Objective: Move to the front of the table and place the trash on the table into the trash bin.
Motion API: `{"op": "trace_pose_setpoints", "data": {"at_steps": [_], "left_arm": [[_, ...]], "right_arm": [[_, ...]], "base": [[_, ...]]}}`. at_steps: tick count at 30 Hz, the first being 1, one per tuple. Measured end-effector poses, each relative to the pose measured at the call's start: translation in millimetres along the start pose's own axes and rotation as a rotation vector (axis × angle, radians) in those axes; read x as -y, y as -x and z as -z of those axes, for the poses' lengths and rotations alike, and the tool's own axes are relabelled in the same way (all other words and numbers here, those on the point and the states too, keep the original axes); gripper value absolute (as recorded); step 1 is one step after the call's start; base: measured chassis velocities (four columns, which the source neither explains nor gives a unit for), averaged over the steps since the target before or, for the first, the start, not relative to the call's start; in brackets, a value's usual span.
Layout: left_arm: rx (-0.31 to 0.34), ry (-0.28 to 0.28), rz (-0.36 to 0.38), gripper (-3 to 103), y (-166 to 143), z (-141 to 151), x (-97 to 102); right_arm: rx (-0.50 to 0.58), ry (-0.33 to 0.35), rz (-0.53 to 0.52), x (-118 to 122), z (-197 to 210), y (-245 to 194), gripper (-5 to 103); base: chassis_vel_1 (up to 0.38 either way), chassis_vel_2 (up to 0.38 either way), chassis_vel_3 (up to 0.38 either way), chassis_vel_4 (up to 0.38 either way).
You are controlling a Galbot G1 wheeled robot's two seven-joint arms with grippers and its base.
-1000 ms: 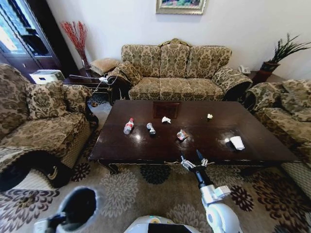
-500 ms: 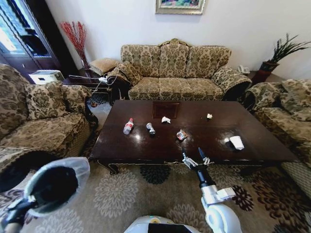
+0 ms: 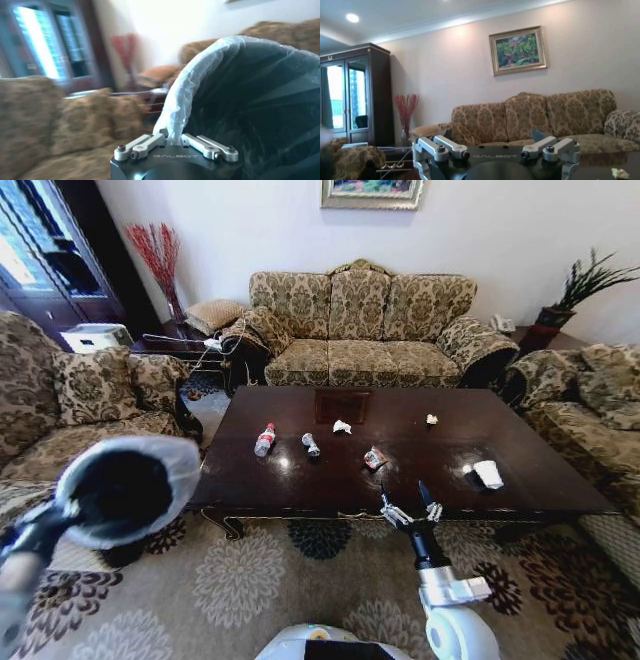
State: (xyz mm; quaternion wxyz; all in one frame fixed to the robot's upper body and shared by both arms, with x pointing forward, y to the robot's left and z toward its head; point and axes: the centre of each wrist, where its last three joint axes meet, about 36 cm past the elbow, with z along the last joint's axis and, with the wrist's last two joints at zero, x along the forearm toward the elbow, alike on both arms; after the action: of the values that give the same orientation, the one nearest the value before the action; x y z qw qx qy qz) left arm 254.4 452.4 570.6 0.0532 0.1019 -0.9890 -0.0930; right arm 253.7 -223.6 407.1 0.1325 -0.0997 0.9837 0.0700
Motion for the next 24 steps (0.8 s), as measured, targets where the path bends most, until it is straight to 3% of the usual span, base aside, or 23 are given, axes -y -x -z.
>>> {"op": "trace_pose_setpoints", "data": {"at_steps": [8,24], "left_arm": [[-0.038,-0.008,-0.109,0,26,-3,36.4],[-0.040,0.011,-0.124,0,51,1,31.9]], "right_arm": [[0.021,-0.010,0.023,-3,8,3,100],[0.007,-0.021,0.014,-4,-3,7,100]], "base": [[0.007,0.063,0.004,-0.065],[0.070,0.331,-0.079,-0.322]]}}
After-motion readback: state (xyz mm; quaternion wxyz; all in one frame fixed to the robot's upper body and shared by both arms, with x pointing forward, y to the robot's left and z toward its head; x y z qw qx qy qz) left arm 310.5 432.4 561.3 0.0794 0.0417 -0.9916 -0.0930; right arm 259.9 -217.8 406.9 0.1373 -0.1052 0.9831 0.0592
